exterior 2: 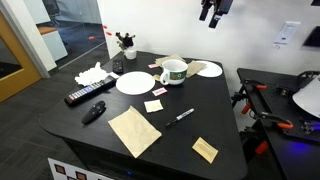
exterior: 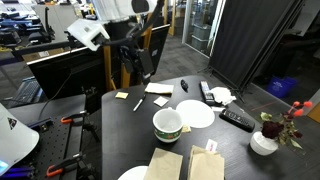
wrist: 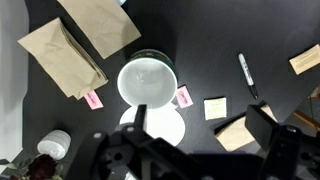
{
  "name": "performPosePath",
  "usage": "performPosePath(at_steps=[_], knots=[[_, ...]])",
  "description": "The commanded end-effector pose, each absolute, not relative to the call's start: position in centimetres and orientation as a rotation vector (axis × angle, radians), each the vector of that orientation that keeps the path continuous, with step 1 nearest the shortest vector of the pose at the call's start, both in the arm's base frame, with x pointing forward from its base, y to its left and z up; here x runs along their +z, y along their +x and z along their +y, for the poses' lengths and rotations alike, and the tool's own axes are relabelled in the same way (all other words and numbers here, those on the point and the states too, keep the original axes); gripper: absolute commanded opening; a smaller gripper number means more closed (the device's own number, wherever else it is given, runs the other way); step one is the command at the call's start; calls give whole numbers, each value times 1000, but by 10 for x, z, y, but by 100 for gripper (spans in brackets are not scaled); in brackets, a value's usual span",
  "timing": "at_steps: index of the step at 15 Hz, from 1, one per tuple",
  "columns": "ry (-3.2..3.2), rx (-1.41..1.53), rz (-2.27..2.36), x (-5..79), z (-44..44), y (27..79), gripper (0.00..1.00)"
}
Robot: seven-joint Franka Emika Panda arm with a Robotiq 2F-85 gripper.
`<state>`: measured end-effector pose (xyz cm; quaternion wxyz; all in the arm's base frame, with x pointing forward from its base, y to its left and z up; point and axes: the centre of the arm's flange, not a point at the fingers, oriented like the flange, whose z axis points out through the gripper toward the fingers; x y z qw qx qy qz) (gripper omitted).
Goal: Move the cup closer to the marker then put the marker inside the cup
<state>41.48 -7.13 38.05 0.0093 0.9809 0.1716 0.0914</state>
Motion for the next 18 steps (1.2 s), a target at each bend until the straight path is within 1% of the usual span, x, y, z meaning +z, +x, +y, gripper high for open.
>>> performPosePath(at_steps=[1, 9, 13, 14, 18], knots=[[3042, 225, 531, 348, -72, 443, 100], [3063, 38, 536, 293, -70, 467, 100], [3050, -74, 524, 271, -61, 468, 100], [3066, -26, 566, 276, -63, 460, 100], [3064, -45, 570, 270, -61, 460, 100]])
